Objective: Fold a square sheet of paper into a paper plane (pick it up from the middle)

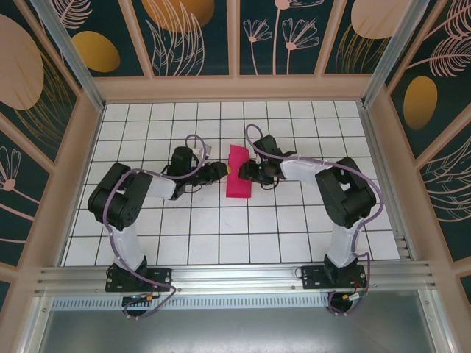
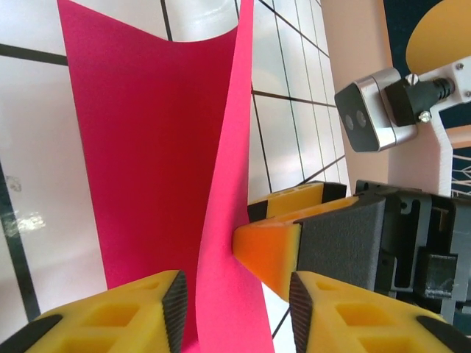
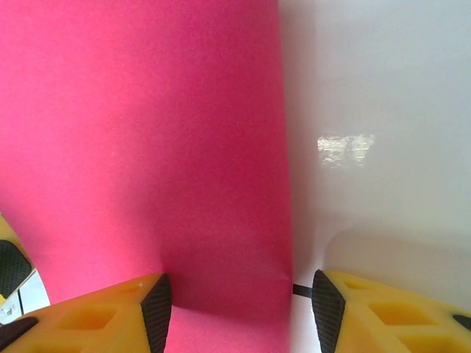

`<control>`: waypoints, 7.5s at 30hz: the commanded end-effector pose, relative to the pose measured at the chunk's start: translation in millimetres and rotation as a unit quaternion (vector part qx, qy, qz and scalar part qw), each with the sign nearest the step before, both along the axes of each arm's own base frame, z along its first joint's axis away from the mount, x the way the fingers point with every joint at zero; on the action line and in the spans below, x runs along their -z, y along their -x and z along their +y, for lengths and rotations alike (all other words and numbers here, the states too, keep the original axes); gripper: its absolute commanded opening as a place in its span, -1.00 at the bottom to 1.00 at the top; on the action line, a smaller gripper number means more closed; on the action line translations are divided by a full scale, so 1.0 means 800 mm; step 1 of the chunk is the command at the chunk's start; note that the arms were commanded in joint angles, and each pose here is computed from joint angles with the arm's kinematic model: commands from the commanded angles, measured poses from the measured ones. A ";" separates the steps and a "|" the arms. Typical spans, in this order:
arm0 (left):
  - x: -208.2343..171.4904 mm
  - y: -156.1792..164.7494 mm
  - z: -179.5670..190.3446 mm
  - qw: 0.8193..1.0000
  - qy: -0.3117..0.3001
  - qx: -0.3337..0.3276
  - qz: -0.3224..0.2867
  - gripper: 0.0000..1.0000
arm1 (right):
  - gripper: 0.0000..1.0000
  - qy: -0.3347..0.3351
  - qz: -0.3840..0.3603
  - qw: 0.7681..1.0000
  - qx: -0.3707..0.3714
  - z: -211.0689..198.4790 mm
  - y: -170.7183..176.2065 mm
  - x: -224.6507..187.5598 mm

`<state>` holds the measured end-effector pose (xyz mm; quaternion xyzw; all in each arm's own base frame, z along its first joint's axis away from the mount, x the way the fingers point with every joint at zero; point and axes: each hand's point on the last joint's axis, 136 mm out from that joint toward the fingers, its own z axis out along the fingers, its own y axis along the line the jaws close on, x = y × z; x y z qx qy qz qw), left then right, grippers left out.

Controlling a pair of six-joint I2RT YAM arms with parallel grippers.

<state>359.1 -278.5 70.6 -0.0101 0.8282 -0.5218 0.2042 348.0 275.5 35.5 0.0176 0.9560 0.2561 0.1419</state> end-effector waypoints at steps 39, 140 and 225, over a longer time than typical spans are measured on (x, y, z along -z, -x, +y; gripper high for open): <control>-0.011 -0.010 -0.014 0.998 0.040 0.021 -0.046 -0.23 | 0.02 -0.049 -0.005 0.999 0.013 0.004 -0.001 -0.022; 0.056 -0.058 -0.037 0.980 -0.200 -0.008 0.014 -1.00 | 0.13 -0.077 0.037 0.996 -0.001 -0.015 -0.045 0.002; 0.015 -0.072 -0.028 0.991 -0.131 -0.022 -0.031 -0.52 | -0.22 0.117 0.150 0.982 -0.002 -0.072 -0.003 0.124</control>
